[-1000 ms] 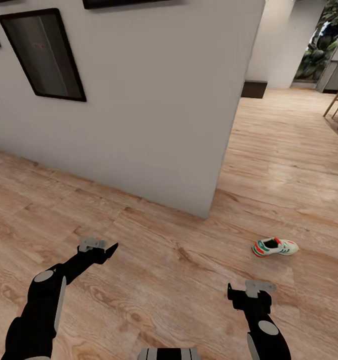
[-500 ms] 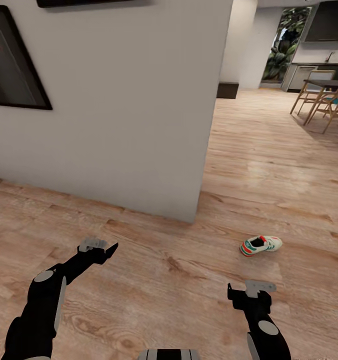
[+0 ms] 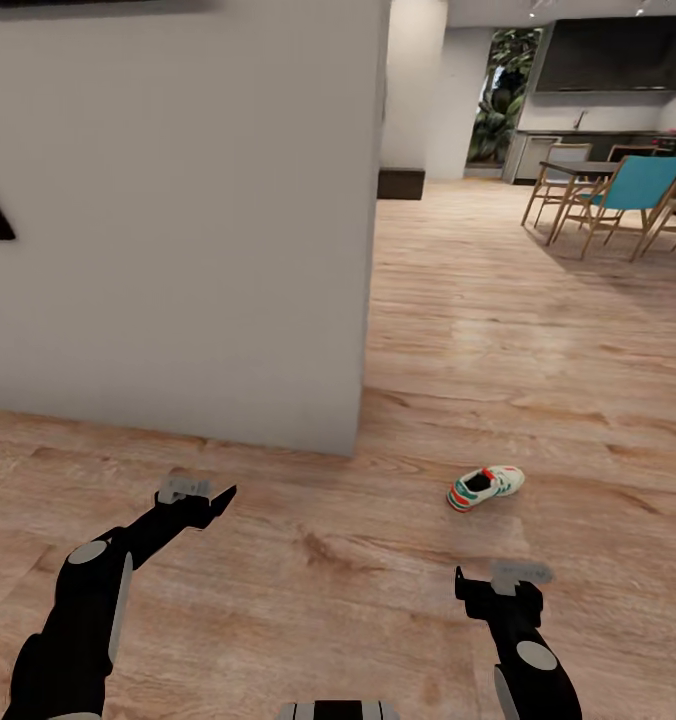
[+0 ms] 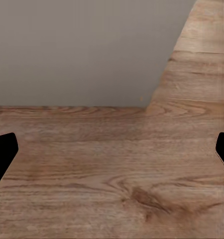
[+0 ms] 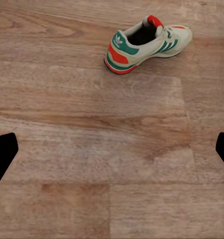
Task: Pick up the two gym shoes and the two sandals from the corridor floor and place them onto the hallstand (shoe rack) in the corridor, making sure they are on the rack and not on the floor. Arrange them so the two gym shoes are next to each other and the two sandals are next to each other.
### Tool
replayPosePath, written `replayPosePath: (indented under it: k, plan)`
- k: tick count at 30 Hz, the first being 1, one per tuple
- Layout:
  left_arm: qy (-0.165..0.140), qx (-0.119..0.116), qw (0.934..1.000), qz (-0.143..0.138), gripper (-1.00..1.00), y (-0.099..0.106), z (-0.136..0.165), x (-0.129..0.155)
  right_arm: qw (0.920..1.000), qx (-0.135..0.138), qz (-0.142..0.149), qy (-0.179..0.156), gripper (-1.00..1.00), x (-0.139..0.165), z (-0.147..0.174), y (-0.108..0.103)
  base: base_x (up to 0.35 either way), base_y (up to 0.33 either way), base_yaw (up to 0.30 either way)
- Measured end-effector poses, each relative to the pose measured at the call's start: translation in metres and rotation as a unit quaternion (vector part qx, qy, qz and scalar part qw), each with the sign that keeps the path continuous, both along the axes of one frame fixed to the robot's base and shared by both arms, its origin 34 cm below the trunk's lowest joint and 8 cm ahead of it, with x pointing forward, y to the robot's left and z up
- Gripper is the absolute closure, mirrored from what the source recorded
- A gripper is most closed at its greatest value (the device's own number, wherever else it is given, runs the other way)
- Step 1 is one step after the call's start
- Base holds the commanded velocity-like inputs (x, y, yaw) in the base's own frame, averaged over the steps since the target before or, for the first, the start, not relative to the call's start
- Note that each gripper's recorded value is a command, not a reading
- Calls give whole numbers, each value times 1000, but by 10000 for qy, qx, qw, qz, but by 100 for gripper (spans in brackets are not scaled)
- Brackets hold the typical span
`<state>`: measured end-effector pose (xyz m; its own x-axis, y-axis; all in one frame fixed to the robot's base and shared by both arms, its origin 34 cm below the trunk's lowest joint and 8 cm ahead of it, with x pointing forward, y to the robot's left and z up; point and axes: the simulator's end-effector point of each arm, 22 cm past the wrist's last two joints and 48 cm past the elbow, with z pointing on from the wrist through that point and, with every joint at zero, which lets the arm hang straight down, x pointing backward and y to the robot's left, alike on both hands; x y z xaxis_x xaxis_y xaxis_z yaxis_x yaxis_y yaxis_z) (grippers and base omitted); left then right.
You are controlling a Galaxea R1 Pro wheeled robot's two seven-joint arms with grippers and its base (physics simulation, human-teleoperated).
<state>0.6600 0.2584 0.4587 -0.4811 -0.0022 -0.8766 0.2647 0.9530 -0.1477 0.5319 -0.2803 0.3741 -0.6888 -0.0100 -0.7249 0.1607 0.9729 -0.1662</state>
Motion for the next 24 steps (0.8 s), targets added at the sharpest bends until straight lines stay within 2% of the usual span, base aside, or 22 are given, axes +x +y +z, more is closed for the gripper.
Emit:
replayPosePath:
  k: [24]
  plan:
    - [-84,2,10000,6,-100,0,10,1,10000,0,0,-90,-100,3,8,0,119,0,-271]
